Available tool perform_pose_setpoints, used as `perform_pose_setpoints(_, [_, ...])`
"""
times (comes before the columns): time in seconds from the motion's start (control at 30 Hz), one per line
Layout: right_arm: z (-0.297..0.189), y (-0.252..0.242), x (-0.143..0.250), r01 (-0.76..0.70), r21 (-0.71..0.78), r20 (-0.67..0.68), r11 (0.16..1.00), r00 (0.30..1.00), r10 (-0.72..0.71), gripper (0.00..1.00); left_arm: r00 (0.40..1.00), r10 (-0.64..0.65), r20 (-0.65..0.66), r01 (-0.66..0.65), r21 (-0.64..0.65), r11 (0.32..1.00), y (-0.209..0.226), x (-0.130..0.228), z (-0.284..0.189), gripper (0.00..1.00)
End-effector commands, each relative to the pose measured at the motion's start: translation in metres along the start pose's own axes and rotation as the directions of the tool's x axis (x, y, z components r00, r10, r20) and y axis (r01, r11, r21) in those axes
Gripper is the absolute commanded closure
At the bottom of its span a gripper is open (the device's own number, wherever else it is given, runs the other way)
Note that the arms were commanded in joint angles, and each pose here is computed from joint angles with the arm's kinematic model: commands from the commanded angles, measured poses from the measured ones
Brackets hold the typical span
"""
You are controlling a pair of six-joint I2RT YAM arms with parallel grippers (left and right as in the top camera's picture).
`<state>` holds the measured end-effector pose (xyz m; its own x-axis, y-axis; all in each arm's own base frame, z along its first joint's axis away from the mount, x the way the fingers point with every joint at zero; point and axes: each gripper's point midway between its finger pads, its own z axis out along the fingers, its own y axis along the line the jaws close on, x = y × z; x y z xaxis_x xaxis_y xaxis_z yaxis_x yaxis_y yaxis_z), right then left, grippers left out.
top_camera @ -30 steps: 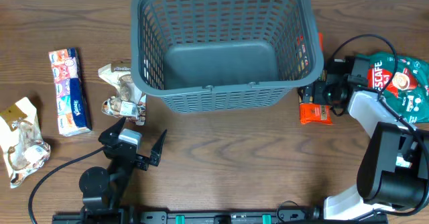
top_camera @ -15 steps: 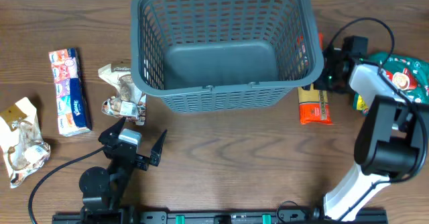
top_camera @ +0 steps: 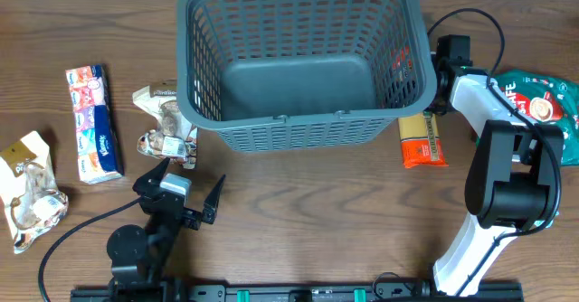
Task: Pack container
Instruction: 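Grasp the spaghetti packet with the right gripper and lift it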
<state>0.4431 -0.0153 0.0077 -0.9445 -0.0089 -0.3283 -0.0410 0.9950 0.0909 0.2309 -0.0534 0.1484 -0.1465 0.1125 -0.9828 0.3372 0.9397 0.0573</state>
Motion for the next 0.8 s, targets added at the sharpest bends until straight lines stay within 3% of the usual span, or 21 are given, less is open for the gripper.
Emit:
perform_pose_setpoints(0.0, [0.002, -0.007, 0.000, 0.008, 0.030, -0.014, 1.000, 1.000, -0.008, 0.01, 1.000, 0.007, -0.025, -0.006, 0.019, 1.000, -0.003, 0.012, 0.002, 0.01])
perform_pose_setpoints(0.33, [0.000, -0.029, 0.018, -0.008, 0.047, -0.072, 0.999, 0.997, 0.011, 0.01, 1.000, 0.007, -0.025, -0.006, 0.019, 1.000, -0.003, 0.012, 0.002, 0.01])
perform_pose_setpoints(0.43, [-0.001, -0.034, 0.020, -0.014, 0.059, -0.076, 0.998, 0.997, 0.019, 0.07, 1.000, 0.007, -0.025, -0.006, 0.019, 1.000, -0.003, 0.012, 0.002, 0.02])
perform_pose_setpoints(0.6, [-0.001, -0.033, 0.023, -0.013, 0.056, -0.086, 0.998, 0.996, 0.018, 0.02, 1.000, 0.007, -0.025, -0.006, 0.019, 1.000, -0.003, 0.012, 0.002, 0.01])
perform_pose_setpoints(0.67, [-0.001, -0.032, 0.023, -0.005, 0.055, -0.087, 0.998, 0.996, 0.009, 0.07, 1.000, 0.007, -0.025, -0.006, 0.019, 1.000, -0.003, 0.012, 0.002, 0.01])
perform_pose_setpoints(0.77, [-0.001, -0.032, 0.023, -0.001, 0.055, -0.089, 0.999, 0.996, 0.006, 0.31, 1.000, 0.007, -0.025, -0.006, 0.019, 1.000, -0.003, 0.012, 0.002, 0.01])
